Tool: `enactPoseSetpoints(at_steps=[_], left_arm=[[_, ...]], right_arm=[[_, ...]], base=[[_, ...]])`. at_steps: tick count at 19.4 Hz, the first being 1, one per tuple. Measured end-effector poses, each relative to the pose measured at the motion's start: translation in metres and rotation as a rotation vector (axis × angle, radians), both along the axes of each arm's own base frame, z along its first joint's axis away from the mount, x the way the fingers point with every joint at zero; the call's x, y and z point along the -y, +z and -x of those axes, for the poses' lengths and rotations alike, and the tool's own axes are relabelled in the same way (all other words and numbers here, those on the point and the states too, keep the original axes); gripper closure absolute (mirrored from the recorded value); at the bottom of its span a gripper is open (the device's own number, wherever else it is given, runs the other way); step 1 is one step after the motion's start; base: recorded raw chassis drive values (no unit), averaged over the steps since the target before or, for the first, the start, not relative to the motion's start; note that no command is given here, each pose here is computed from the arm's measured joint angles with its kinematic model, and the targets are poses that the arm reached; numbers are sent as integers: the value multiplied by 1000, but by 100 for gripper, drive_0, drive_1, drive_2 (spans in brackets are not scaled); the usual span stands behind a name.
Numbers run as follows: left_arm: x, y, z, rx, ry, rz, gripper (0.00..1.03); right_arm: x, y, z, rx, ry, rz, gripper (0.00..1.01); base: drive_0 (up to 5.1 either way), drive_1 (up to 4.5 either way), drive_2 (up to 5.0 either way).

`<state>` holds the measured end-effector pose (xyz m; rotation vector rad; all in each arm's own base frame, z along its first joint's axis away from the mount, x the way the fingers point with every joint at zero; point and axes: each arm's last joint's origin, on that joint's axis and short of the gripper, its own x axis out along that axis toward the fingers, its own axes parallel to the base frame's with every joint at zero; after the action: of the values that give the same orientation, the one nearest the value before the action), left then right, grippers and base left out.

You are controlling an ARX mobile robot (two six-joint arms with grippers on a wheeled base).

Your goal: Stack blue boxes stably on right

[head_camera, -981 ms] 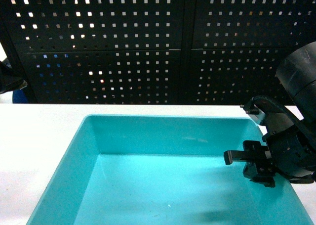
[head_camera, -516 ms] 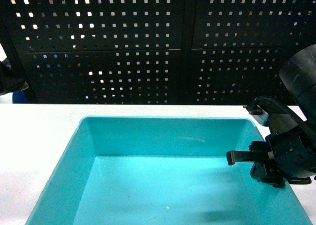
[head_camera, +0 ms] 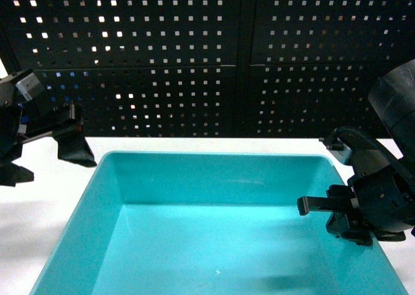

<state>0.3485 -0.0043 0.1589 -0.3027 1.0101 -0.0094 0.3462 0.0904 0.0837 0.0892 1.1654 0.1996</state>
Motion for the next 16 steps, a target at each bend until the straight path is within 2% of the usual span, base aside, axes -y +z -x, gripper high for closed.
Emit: enactPoseSetpoints(at_steps=[5, 8, 9, 12, 14, 16], left_arm=[[16, -13, 4, 25, -41, -74, 5], [24, 5, 9, 96, -55, -105, 5], [26, 17, 11, 138, -63, -105, 5], [30, 48, 22, 210, -97, -68, 5], [29, 58, 27, 237, -104, -54, 5], [24, 58, 30, 230, -90, -53, 5]], right_arm=[[4, -5, -3, 9, 2, -2, 99], [4, -6, -4, 21, 10, -2, 99], [6, -6, -4, 28, 12, -2, 99], [8, -7, -6, 33, 12, -16, 99], [6, -7, -5, 37, 14, -10, 99], [6, -7, -4, 45, 15, -12, 99]], base=[[0, 0, 0], [0, 0, 0], [0, 0, 0], [0, 0, 0], [0, 0, 0], [0, 0, 0]])
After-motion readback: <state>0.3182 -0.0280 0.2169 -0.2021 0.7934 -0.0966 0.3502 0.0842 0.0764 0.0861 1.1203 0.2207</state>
